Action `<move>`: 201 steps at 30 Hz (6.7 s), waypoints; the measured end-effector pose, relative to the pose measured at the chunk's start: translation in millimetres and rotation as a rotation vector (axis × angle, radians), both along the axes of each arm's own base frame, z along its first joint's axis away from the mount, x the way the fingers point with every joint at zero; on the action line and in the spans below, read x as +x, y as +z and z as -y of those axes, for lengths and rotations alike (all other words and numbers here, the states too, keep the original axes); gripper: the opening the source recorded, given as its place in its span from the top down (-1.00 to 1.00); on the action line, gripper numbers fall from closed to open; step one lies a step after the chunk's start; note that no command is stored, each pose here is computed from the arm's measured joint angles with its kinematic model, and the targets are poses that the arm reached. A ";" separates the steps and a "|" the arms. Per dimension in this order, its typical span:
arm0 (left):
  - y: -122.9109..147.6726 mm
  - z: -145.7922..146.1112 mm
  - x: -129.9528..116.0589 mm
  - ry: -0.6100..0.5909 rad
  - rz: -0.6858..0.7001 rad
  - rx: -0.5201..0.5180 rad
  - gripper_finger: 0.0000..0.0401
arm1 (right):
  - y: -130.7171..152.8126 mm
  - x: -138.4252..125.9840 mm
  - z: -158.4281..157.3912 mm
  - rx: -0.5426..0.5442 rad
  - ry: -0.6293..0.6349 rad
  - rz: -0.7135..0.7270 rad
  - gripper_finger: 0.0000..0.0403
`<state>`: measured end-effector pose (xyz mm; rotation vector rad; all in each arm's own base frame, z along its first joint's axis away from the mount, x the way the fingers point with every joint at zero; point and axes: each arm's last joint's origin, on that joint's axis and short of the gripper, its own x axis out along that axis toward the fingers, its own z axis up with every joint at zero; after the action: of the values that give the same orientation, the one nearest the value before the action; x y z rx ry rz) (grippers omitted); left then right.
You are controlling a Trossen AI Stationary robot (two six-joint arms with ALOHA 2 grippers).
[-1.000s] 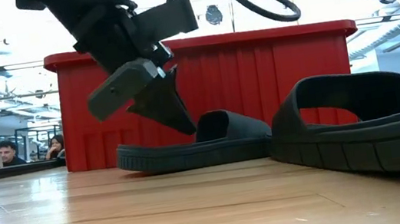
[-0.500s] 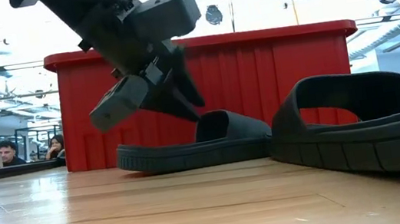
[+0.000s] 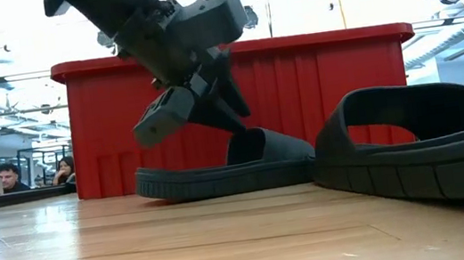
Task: Pick and place slides into bin
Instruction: Put the black slide into the red bin
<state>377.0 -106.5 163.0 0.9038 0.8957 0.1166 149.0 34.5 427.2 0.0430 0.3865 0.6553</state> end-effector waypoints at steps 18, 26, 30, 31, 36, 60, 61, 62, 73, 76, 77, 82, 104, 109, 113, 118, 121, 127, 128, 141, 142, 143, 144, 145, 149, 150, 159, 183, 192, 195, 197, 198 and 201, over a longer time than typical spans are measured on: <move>3.1 -35.6 14.7 0.018 0.038 -0.070 0.35 | 0.0 0.0 0.0 0.000 0.000 0.000 0.31; 2.6 -42.3 16.5 -0.012 0.021 -0.100 0.35 | 0.0 0.0 0.1 0.000 0.000 0.000 0.31; 1.3 -40.8 16.0 -0.041 0.005 -0.149 0.35 | 0.0 0.0 0.0 0.000 0.000 0.000 0.31; 1.3 -39.8 15.8 -0.042 0.006 -0.155 0.35 | 0.0 0.0 0.0 0.000 0.000 0.000 0.31; 0.9 -33.8 14.1 -0.063 -0.008 -0.130 0.35 | 0.0 0.0 0.0 0.000 0.000 -0.001 0.31; -2.9 -61.1 22.5 -0.055 -0.014 -0.058 0.58 | 0.0 0.0 0.1 -0.021 0.008 0.017 0.31; -2.7 -60.7 22.6 -0.057 -0.010 -0.075 0.68 | 0.0 0.1 0.1 -0.021 0.007 0.017 0.31; -2.8 -60.3 22.5 -0.057 -0.008 -0.084 0.79 | 0.1 0.1 0.1 -0.021 0.007 0.018 0.31; 16.1 -53.7 18.2 -0.093 0.026 -0.235 0.98 | 0.6 0.3 0.1 -0.021 0.006 0.024 0.31; 36.8 -52.3 11.9 -0.098 0.050 -0.285 0.99 | 0.6 0.3 0.1 -0.021 0.006 0.024 0.31; 46.7 -52.6 9.3 -0.102 0.074 -0.310 0.99 | 0.6 0.3 0.1 -0.021 0.006 0.024 0.31; 95.1 -56.6 -11.0 -0.072 0.194 -0.379 0.99 | 0.5 0.3 0.1 -0.026 0.008 0.026 0.31; 207.4 -63.6 -73.6 -0.063 0.667 -0.621 1.00 | -46.8 48.4 7.1 -0.634 -0.250 0.295 0.28; 206.6 -61.4 -73.5 -0.049 0.669 -0.656 1.00 | -64.7 60.2 7.8 -0.728 -0.336 0.448 0.08; 206.5 -57.5 -74.2 -0.055 0.667 -0.669 1.00 | -75.8 62.8 7.9 -0.810 -0.325 0.497 -0.08; 206.4 -54.8 -74.6 -0.055 0.665 -0.685 1.00 | -84.6 64.8 7.4 -0.815 -0.320 0.512 -0.17; 206.8 -55.1 -74.5 -0.055 0.670 -0.685 1.00 | -84.7 66.4 7.2 -0.807 -0.333 0.540 -0.17; 206.9 -55.0 -74.5 -0.060 0.669 -0.678 1.00 | -87.5 73.5 3.8 -0.720 -0.276 0.555 -0.10; 207.0 -55.0 -74.5 -0.061 0.670 -0.678 1.00 | -89.1 76.0 2.9 -0.713 -0.263 0.554 -0.08; 207.4 -54.8 -74.3 -0.059 0.678 -0.687 0.99 | -90.9 83.2 1.3 -0.693 -0.254 0.573 0.86; 207.5 -54.8 -74.3 -0.058 0.679 -0.688 0.98 | -91.0 83.2 1.3 -0.686 -0.256 0.570 0.88; 207.5 -54.8 -74.3 -0.056 0.680 -0.690 0.96 | -91.0 83.3 1.4 -0.680 -0.258 0.568 0.88; 207.5 -55.0 -74.3 -0.055 0.680 -0.689 0.95 | -90.9 83.3 1.4 -0.677 -0.261 0.566 0.88; 207.5 -55.0 -74.3 -0.055 0.681 -0.689 0.94 | -90.9 83.3 1.5 -0.677 -0.263 0.566 0.87; 207.5 -55.2 -74.3 -0.034 0.689 -0.718 0.89 | -90.5 83.3 1.5 -0.675 -0.267 0.567 0.88; 207.5 -55.2 -74.3 -0.026 0.692 -0.732 0.88 | -90.3 83.3 1.5 -0.671 -0.271 0.567 0.88; 206.0 -55.4 -74.6 0.014 0.692 -0.790 0.68 | -89.3 82.4 2.0 -0.663 -0.285 0.565 0.88; 205.0 -74.6 -89.2 0.288 0.722 -0.613 0.26 | -79.7 49.2 17.8 -0.785 -0.583 0.419 0.88; 230.1 -81.6 -114.7 0.287 0.821 -0.564 0.26 | -71.2 33.9 31.4 -0.976 -0.928 0.326 0.88; 238.8 -83.3 -125.0 0.280 0.858 -0.578 0.26 | -66.6 32.7 38.8 -1.015 -1.097 0.292 0.88; 243.2 -84.5 -130.4 0.280 0.879 -0.582 0.26 | -64.7 34.7 45.2 -1.015 -1.231 0.262 0.88; 244.8 -84.8 -132.8 0.280 0.885 -0.584 0.26 | -64.6 36.1 48.9 -1.013 -1.300 0.241 0.88; 248.5 -85.3 -137.6 0.270 0.897 -0.581 0.26 | -67.1 42.6 60.1 -1.029 -1.438 0.180 0.88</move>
<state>239.4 -21.2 411.5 0.1230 0.1680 0.4313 191.6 -25.6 360.1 -0.6635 0.3770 -0.9924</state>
